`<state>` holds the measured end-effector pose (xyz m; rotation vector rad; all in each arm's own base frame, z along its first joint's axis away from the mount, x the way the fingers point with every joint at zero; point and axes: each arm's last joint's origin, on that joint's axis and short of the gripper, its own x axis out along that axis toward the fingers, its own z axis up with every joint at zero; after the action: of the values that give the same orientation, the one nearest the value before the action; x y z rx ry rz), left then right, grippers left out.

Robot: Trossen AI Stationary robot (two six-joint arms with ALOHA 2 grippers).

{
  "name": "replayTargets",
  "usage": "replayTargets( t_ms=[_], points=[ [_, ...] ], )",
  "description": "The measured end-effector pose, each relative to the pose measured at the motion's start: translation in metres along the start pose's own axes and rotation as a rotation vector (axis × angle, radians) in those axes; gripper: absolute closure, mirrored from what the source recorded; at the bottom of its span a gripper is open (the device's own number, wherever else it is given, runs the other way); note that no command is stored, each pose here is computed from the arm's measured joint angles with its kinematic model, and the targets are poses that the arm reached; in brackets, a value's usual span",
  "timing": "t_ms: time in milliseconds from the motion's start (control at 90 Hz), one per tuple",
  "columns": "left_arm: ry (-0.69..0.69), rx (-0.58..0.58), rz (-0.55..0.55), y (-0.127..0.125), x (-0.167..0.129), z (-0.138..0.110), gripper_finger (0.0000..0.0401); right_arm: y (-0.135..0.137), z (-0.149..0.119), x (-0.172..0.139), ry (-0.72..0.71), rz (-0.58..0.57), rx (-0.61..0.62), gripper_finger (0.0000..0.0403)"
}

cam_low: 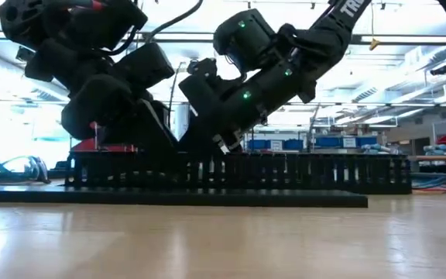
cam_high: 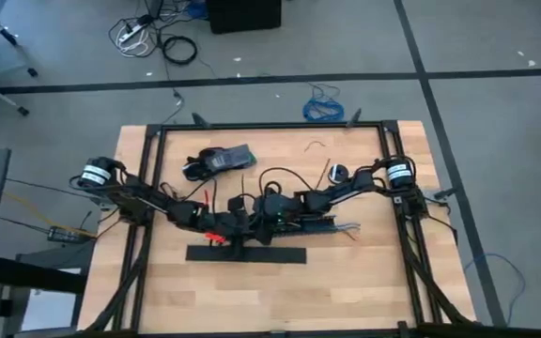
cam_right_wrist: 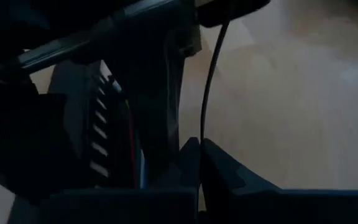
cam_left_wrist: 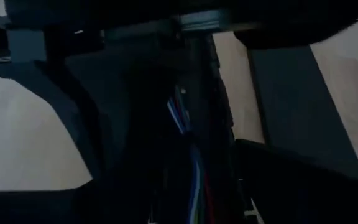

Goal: Ziptie cables
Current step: Put the zip tied cables into the black cable duct

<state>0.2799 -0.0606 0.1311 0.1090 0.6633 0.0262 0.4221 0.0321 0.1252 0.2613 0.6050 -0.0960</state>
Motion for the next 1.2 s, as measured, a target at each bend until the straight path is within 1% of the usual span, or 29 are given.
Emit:
replayTargets(
  t_ms=[211, 400, 478, 600, 689, 944, 1078, 1200],
  points=[
    [-0.012, -0.002, -0.001, 0.0, 0.0, 0.001, 0.0197, 0.0, 0.0, 0.0, 0.015, 0.016, 0.034, 0.0396],
    [-0.012, -0.001, -0.006, -0.001, 0.0, 0.0, 0.0197, 0.005, 0.01, 0.0, 0.022, 0.077, 0.056, 0.0383],
    [-0.01, 0.0, -0.008, -0.001, 0.0, 0.0, 0.0197, 0.006, 0.014, 0.001, 0.038, 0.085, 0.073, 0.0376],
    [-0.012, 0.0, -0.007, -0.001, 0.0, 0.001, 0.0197, 0.005, 0.018, 0.0, 0.087, 0.061, 0.095, 0.0355],
    [-0.012, 0.001, -0.006, -0.001, 0.0, 0.001, 0.0197, 0.003, 0.018, 0.0, 0.095, 0.055, 0.118, 0.0332],
    [-0.013, 0.003, -0.007, -0.001, -0.001, 0.001, 0.0197, 0.005, 0.023, 0.0, 0.114, 0.062, 0.11, 0.0268],
    [-0.015, 0.002, -0.007, -0.001, -0.001, 0.001, 0.0197, 0.004, 0.027, -0.001, 0.147, 0.049, 0.112, 0.025],
    [-0.015, 0.001, -0.004, 0.0, -0.001, 0.001, 0.0197, 0.003, 0.028, -0.002, 0.168, 0.008, 0.101, 0.0248]
  ],
)
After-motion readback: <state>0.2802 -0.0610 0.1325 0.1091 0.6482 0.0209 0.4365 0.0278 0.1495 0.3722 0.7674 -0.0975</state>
